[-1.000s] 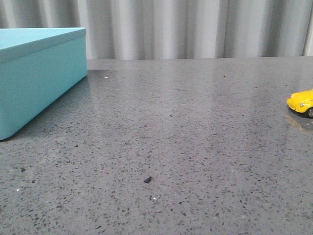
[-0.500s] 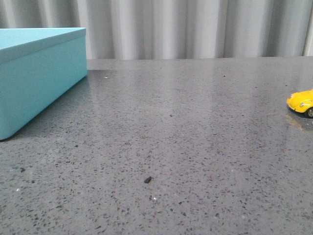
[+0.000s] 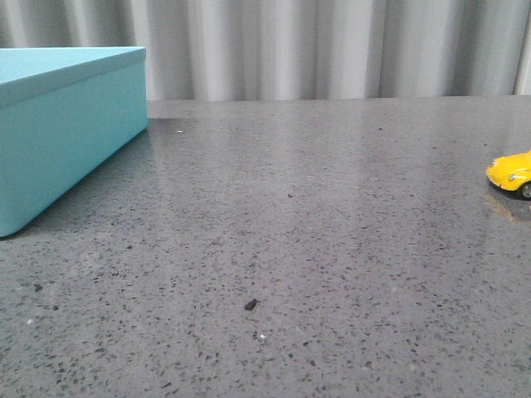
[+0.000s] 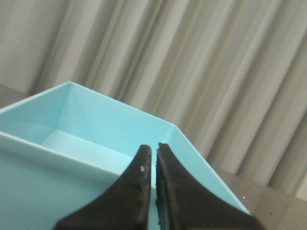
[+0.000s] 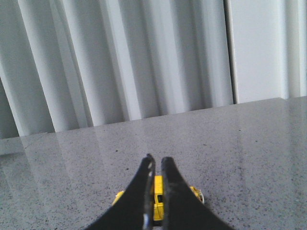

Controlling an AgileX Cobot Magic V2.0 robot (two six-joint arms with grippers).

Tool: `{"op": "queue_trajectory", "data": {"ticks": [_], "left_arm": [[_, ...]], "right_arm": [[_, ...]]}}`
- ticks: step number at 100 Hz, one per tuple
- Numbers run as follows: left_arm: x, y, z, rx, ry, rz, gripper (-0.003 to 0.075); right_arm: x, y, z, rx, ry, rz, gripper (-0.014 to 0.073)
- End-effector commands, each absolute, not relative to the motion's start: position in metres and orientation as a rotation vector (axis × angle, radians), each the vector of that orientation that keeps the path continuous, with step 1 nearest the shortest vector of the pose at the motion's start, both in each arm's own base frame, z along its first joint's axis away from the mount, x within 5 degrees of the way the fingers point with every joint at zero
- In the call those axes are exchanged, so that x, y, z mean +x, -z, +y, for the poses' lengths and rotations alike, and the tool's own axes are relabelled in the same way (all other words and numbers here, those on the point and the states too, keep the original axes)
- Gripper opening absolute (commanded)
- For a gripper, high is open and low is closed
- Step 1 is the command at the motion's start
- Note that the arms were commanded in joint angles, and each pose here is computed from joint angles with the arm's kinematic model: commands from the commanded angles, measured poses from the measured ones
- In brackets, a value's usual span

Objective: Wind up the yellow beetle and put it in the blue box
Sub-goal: 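Move the right gripper forward toward the yellow beetle car, then lower the right gripper down onto the roof of the car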

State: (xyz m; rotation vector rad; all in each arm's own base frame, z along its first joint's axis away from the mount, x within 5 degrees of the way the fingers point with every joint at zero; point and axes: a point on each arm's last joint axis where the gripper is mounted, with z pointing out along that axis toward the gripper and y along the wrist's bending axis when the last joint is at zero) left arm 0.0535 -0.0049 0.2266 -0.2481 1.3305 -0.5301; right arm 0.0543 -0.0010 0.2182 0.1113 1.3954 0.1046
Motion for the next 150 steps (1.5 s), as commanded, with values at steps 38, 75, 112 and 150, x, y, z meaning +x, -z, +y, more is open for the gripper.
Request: {"op": "queue_trajectory", "data": {"ticks": [38,75,112,150], "left_arm": [[0.0523,-0.2186,-0.0052,-0.247,0.538,1.338,-0.0021],[0.0523,-0.2189,-0.0051,-0.248,0.537,1.334,-0.0021],[0.0523,-0.2189,-0.0051,-0.248,0.537,1.334,-0.0021],[0.0523,-0.2189,-0.0051,-0.248,0.537,1.334,-0.0021]], "right_arm": [[0.0525,-0.2207,-0.0014,0.101,-0.096,1.315,-0.0052],[0.0531,-0.2183,-0.0012,0.102,-0.096,1.343,-0.0052],[0.0534,-0.2168,-0.0012,0.102,-0.096,1.36,-0.0052],[0.0536,-0.2157,-0.0011,0.102,-0.096,1.372,-0.0052]]}}
